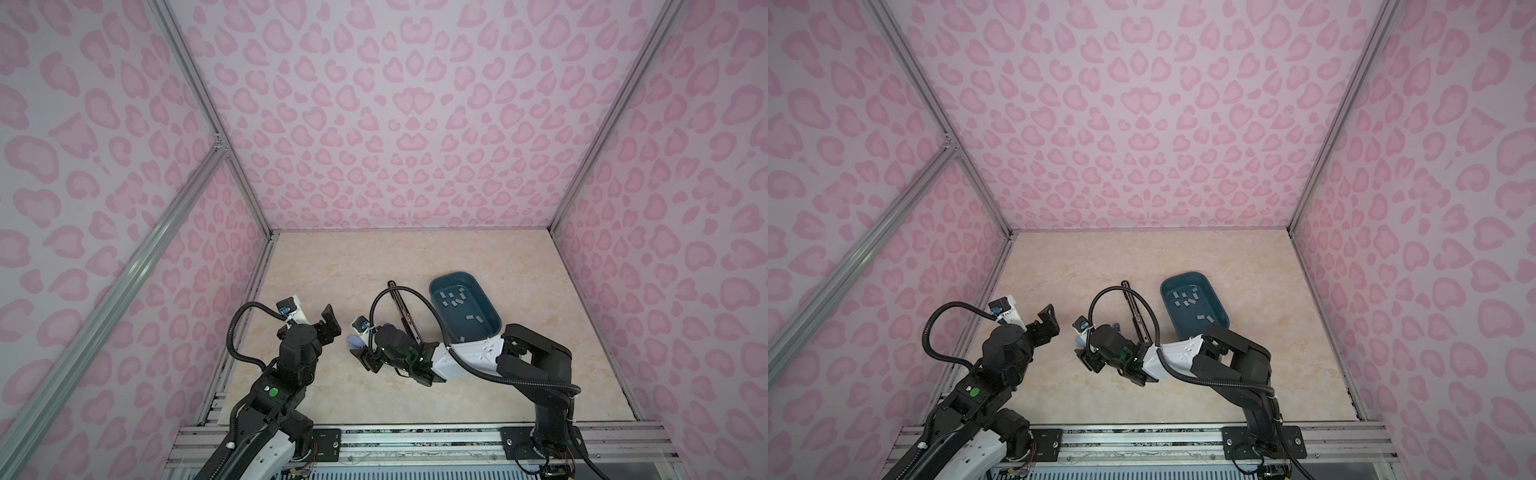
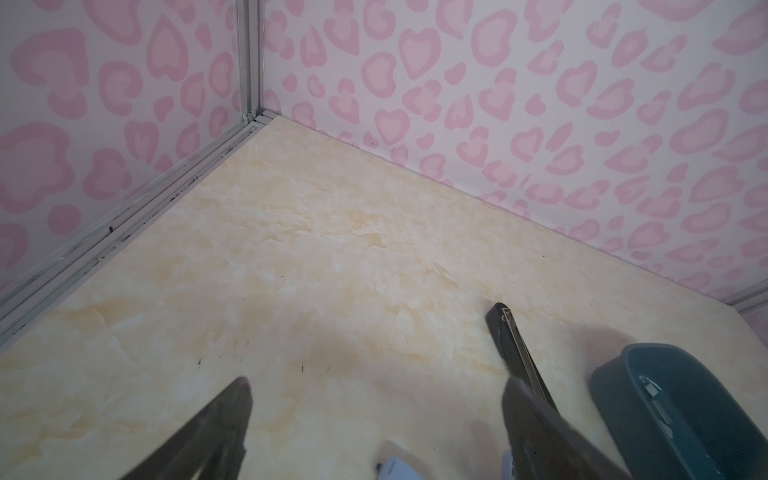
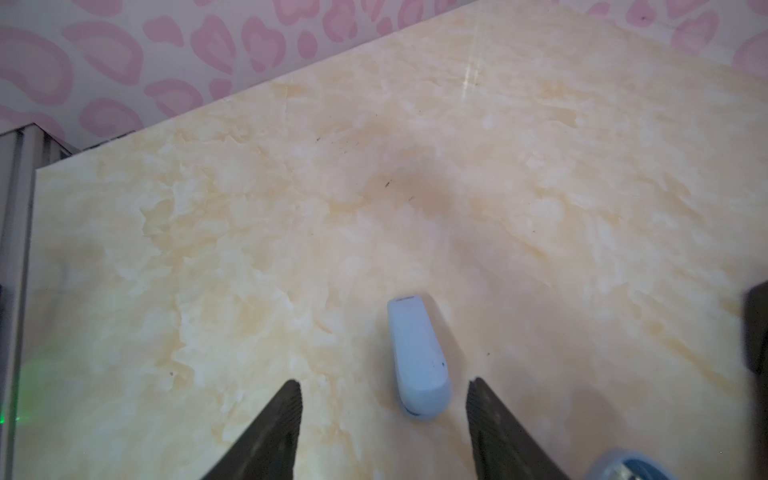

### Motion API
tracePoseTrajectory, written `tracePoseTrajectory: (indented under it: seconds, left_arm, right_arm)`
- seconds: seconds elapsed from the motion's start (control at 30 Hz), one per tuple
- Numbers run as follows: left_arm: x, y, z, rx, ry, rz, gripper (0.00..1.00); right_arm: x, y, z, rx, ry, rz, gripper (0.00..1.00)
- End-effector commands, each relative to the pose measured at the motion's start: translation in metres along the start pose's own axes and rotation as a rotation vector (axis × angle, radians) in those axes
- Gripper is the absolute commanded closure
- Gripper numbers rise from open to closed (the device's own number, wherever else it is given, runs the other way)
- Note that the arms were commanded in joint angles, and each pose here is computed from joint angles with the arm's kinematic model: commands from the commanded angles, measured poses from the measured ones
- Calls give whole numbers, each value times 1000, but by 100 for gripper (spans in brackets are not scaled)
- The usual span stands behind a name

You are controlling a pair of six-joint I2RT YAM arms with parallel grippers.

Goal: Load the staples into the stapler

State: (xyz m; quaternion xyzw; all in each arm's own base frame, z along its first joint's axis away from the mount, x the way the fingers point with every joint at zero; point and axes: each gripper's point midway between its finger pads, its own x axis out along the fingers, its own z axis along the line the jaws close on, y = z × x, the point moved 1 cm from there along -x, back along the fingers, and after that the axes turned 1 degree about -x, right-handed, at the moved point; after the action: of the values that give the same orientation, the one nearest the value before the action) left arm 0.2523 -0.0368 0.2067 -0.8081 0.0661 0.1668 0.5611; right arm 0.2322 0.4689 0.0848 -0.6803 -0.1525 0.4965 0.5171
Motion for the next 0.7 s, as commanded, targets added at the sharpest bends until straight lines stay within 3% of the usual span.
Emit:
tracePoseTrajectory:
  seconds: [0.0,0.4,0.53,0.67]
  left_arm:
    - [-2,1,6,22,-31,9,3]
    - [-11,9,16,62,-69,81,1]
    - [-13,6,14,54,-54,74,2]
    - [-14,10,7,67,-8,95,2]
  right_arm:
    - [16,14,-2,-38,18,78,38]
    - [50,30,-2,-51,-69,156,51]
    - [50,33,2,-46,-76,160,69]
    - [39,35,9,-47,-102,139,79]
